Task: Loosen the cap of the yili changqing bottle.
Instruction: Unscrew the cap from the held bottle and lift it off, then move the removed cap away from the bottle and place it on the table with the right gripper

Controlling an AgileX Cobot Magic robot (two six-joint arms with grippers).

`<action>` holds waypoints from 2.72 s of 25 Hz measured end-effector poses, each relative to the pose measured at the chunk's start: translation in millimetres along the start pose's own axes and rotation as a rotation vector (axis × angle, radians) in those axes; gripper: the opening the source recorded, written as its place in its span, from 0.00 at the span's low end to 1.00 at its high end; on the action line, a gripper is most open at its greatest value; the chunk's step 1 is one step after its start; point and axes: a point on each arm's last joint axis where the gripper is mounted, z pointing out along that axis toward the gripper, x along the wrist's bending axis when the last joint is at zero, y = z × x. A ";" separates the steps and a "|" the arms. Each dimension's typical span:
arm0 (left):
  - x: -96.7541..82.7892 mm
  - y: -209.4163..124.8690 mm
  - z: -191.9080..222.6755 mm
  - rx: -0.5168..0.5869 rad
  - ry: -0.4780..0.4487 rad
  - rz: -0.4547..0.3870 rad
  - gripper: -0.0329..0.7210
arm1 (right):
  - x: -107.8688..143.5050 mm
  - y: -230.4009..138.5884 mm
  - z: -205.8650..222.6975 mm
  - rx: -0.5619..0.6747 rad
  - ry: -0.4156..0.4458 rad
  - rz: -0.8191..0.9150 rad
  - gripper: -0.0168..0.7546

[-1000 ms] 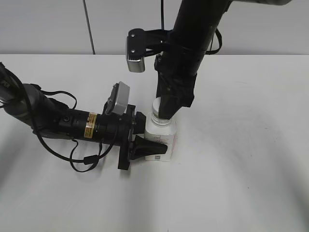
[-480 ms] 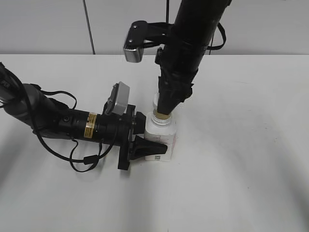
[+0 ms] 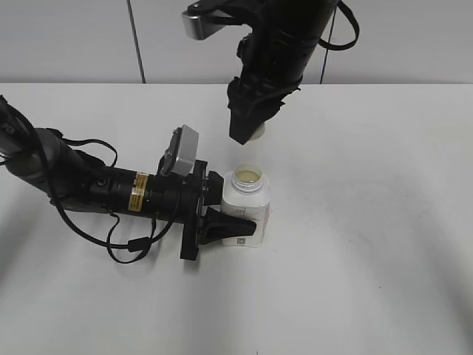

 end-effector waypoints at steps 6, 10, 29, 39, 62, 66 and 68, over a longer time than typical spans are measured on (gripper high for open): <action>0.0 0.0 0.0 0.000 0.000 0.000 0.53 | -4.9 -2.4 -1.9 -0.003 -0.005 0.139 0.52; -0.1 -0.1 0.0 0.002 -0.001 0.001 0.53 | -20.0 -11.0 -8.9 -0.017 -0.012 0.245 0.52; 0.1 -0.1 -0.3 0.000 0.000 0.000 0.52 | -107.8 -112.8 -5.2 -0.016 -0.062 0.756 0.52; 0.2 0.0 -0.3 -0.001 0.002 -0.001 0.51 | -103.5 -188.3 39.9 0.033 -0.112 0.927 0.52; 0.9 0.4 0.0 -0.005 0.010 -0.006 0.50 | -102.3 -231.9 61.5 0.008 -0.215 1.000 0.52; 1.1 0.5 0.0 -0.006 0.012 -0.007 0.50 | -102.3 -231.9 61.5 0.008 -0.215 1.000 0.56; 1.1 0.4 0.0 -0.005 0.012 -0.007 0.50 | -102.3 -231.9 61.5 0.008 -0.215 1.002 0.64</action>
